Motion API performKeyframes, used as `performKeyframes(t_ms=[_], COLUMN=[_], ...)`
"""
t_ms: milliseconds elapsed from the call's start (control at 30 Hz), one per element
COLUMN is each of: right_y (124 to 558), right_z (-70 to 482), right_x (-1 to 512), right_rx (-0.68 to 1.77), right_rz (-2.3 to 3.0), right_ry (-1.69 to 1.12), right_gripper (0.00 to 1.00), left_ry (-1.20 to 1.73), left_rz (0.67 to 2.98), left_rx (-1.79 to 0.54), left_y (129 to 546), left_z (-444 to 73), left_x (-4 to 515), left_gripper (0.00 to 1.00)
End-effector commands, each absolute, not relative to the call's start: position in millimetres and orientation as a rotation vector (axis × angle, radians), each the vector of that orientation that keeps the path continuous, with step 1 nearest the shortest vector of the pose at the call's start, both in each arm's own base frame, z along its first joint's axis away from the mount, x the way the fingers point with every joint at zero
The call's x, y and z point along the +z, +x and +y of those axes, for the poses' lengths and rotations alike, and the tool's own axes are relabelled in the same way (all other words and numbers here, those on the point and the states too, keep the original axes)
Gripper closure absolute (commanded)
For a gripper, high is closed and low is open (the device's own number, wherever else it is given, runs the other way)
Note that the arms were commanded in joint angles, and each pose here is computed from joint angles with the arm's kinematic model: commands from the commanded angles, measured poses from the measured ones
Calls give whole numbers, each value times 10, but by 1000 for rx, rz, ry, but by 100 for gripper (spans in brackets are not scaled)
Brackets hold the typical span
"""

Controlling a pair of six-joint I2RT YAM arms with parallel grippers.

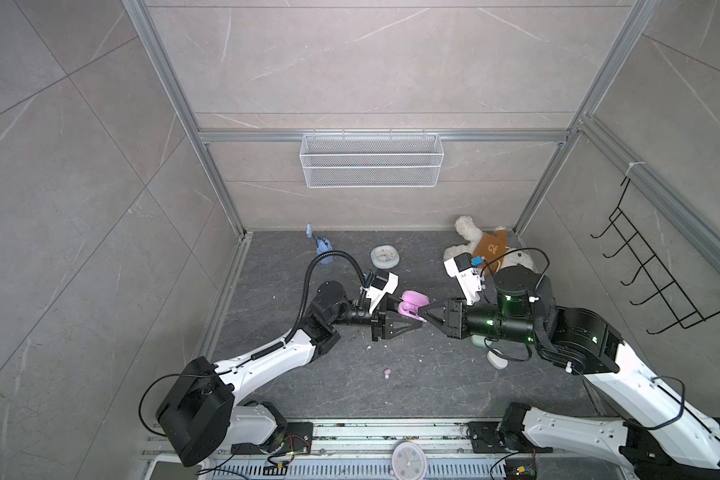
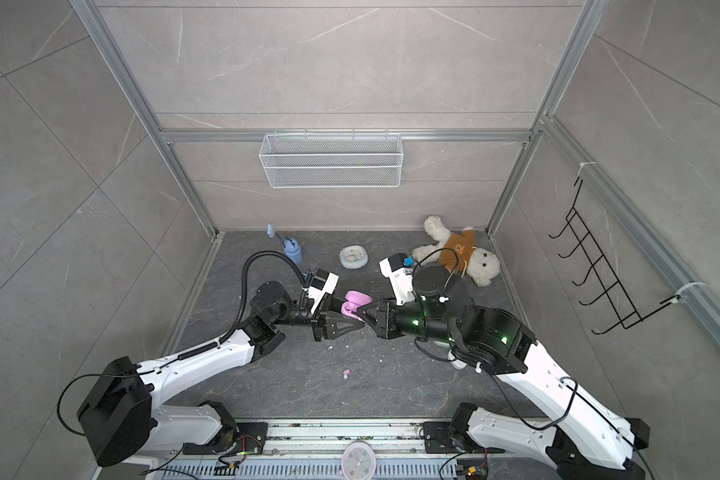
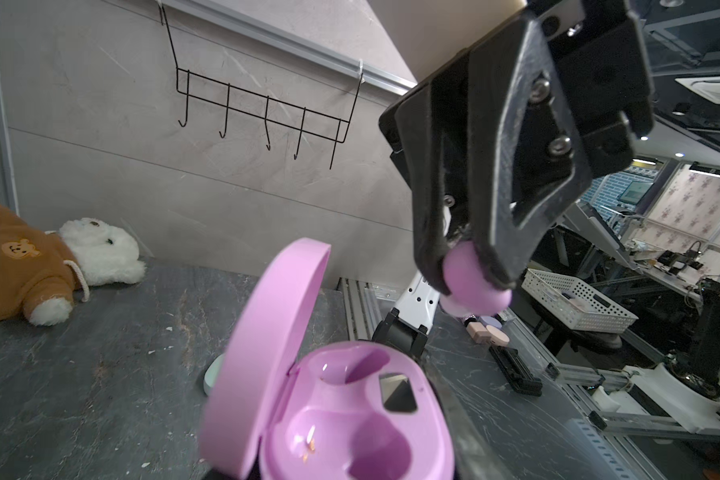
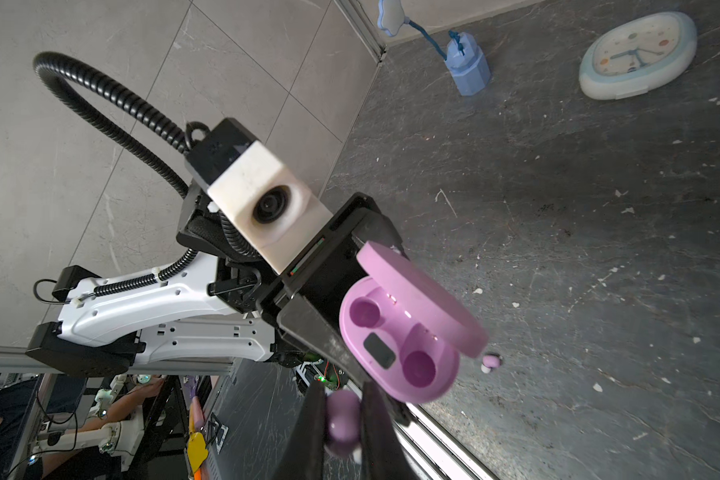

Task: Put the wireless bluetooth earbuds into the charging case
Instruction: 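Lift the pink earbud with the right gripper toward the open case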

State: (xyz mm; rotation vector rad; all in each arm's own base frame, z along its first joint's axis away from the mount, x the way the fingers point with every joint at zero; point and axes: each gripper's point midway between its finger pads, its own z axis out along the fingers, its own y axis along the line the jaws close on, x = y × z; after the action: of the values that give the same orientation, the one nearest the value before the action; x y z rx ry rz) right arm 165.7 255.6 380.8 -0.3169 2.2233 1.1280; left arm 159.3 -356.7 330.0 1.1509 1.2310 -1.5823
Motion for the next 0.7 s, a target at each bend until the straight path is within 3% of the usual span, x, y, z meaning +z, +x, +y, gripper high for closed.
performKeyframes(t_ms=[0, 667], right_y=[1695, 1768], right_z=[2620, 2707], right_x=[3835, 3784], right_rx=[1157, 1190], right_rz=[2202, 2220], right_ry=[-323, -296], right_gripper=[87, 88], left_ry=[1173, 1167], left_rz=[1076, 1047], left_rx=[-1591, -1608], left_y=[1440, 1353], left_z=[-3468, -3390], left_x=[3622, 3677], left_gripper=[90, 90])
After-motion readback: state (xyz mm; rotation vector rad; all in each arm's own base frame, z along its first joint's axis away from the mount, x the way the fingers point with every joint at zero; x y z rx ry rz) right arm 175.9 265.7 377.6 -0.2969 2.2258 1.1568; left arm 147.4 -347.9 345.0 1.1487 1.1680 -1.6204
